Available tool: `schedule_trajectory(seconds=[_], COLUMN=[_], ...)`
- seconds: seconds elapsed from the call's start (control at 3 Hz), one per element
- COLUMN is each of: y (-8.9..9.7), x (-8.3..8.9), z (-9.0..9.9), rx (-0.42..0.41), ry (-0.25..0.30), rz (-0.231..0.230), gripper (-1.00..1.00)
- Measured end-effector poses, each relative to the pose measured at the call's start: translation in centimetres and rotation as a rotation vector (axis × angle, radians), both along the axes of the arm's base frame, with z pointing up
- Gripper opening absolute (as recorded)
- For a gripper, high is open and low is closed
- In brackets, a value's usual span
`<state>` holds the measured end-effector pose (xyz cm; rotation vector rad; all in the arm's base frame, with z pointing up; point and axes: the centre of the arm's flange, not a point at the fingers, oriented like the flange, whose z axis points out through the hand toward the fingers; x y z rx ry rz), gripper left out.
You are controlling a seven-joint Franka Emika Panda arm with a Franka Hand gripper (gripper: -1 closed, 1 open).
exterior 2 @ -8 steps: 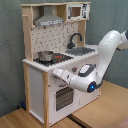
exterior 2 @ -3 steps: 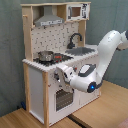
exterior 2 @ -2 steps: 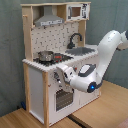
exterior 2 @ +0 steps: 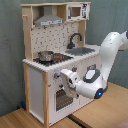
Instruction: Play with the kitchen
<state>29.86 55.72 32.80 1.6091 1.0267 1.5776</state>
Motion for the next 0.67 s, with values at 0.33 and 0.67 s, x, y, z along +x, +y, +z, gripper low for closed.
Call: schedule_trajectory(seconds=[0.33, 0.67], y=[0.1, 0.5], x=[-1.7, -3.2], z=[-0.2, 0.1], rx=[-0.07, -0.131], ry=[-0.036, -0.076], rz=[-0.025, -0.049], gripper=[1.0, 1.0])
